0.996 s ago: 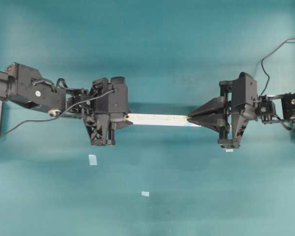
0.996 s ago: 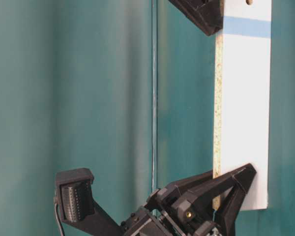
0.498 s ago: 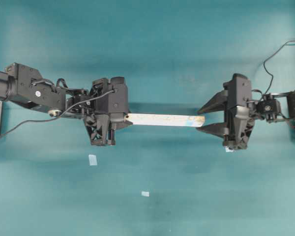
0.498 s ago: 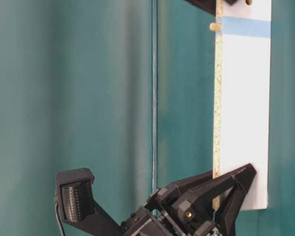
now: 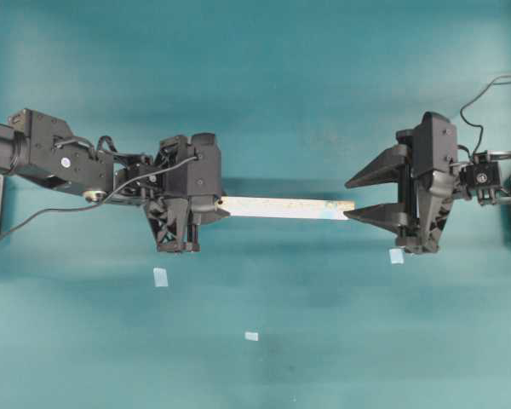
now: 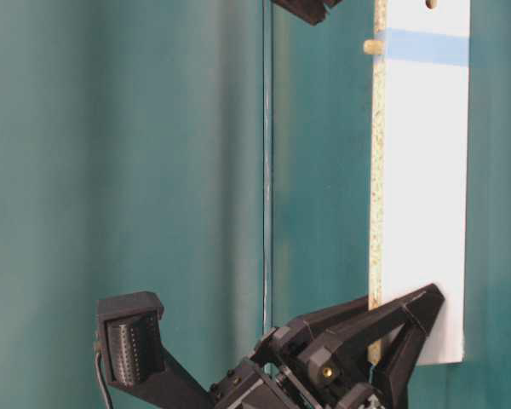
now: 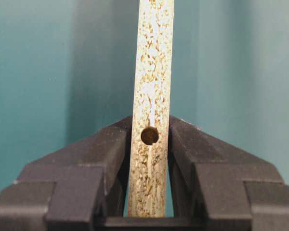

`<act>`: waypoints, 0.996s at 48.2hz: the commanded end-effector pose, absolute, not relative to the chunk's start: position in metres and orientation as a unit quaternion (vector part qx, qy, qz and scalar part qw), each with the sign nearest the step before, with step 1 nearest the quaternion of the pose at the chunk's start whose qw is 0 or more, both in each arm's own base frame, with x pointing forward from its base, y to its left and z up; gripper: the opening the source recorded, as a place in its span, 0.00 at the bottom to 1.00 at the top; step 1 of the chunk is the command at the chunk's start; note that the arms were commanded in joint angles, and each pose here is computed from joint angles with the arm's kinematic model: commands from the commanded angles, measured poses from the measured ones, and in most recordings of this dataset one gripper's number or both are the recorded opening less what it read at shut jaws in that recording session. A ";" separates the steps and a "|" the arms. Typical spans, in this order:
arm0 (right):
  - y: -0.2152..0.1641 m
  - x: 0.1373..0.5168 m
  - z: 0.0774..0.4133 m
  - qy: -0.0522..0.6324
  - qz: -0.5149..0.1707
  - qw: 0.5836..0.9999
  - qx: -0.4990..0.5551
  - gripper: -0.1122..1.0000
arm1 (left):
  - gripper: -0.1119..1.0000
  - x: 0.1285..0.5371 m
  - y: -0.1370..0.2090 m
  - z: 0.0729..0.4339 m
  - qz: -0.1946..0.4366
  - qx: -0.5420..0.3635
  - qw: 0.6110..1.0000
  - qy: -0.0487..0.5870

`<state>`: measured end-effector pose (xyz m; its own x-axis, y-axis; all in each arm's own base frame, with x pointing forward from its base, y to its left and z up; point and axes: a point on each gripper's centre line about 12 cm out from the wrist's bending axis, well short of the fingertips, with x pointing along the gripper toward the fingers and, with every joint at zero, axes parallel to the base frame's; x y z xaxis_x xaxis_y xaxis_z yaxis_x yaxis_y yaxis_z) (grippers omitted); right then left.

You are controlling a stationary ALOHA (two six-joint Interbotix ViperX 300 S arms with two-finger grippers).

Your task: Insert the rod into the hole on the wooden board.

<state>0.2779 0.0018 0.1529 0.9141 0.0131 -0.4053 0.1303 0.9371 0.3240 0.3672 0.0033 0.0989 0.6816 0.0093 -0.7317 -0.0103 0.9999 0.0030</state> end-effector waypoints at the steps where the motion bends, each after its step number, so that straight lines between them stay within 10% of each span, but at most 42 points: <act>1: 0.001 0.281 0.161 0.190 -0.029 0.966 0.175 0.70 | 0.43 0.368 0.003 0.105 0.006 -0.003 0.920 0.392; 12: 0.001 0.280 0.160 0.191 -0.029 0.965 0.175 0.70 | 0.95 0.370 0.003 0.106 0.005 -0.002 0.918 0.397; 48: 0.001 0.265 0.174 0.175 -0.026 0.969 0.174 0.70 | 0.92 0.354 0.003 0.150 0.003 0.001 0.934 0.356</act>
<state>0.2670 0.0013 0.1652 0.9273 0.0111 -0.3743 0.1211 0.9370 0.3278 0.3546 0.0027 0.1339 0.7136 0.0057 -0.7006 -0.0057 1.0000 0.0023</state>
